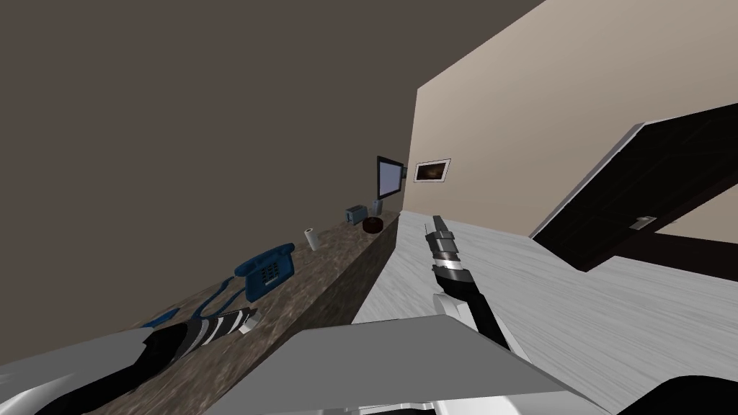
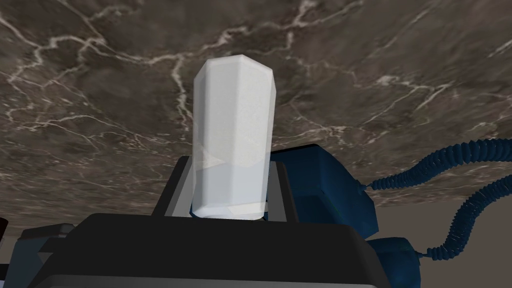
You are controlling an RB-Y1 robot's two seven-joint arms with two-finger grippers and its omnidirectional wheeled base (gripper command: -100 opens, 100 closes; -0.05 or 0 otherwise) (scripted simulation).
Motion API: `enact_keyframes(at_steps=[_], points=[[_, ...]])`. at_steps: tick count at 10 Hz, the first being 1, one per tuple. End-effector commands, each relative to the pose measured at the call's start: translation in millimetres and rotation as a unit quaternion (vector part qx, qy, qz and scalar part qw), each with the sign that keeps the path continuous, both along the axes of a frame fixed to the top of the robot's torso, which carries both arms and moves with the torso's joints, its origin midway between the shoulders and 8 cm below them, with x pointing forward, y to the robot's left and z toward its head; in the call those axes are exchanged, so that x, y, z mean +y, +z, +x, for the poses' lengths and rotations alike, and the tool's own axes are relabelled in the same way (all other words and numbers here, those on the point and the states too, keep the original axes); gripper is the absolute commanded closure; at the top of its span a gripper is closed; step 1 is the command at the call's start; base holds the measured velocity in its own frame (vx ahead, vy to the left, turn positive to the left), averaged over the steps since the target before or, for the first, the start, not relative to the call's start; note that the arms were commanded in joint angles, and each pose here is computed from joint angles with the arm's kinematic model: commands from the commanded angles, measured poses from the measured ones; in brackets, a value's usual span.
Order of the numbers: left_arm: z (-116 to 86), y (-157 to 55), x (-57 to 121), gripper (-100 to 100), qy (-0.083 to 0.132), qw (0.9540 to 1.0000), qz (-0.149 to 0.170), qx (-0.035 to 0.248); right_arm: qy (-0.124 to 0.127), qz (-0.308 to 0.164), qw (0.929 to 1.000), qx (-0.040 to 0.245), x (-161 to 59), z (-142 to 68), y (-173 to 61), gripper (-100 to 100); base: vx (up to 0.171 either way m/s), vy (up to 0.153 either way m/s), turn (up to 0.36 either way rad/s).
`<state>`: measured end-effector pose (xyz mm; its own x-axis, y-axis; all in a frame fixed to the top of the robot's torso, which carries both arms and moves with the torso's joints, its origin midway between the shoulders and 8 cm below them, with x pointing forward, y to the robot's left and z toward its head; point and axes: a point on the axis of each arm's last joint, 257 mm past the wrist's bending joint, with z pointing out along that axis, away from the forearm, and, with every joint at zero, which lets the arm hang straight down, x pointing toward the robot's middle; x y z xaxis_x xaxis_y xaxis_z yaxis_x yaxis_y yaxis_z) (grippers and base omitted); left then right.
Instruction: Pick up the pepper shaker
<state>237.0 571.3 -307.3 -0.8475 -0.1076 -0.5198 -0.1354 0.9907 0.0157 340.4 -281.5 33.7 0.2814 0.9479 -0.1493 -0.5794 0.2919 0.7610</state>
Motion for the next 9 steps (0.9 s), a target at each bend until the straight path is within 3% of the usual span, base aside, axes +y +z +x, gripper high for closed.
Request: enact_keyframes(at_steps=[1,3,4,5,9], points=[[0,0,0.0,100,0.000,1.0000,0.000,0.000,0.000,0.000,1.0000,0.000,0,0,0,0,0.000,0.000,0.000],[0,0,0.0,100,0.000,1.0000,0.000,0.000,0.000,0.000,1.0000,0.000,0,0,0,0,0.000,0.000,0.000],[0,0,0.0,0,0.000,1.0000,0.000,0.000,0.000,0.000,1.0000,0.000,0,0,0,0,0.000,0.000,0.000],[4,3,-2.3,100,-0.003,1.0000,0.000,0.000,0.000,0.000,1.0000,0.000,0,0,0,0,-0.009,-0.001,0.069],[30,15,-12.6,100,-0.021,0.9998,0.000,0.000,0.000,0.000,1.0000,0.000,0,0,0,0,-0.035,-0.002,0.086]])
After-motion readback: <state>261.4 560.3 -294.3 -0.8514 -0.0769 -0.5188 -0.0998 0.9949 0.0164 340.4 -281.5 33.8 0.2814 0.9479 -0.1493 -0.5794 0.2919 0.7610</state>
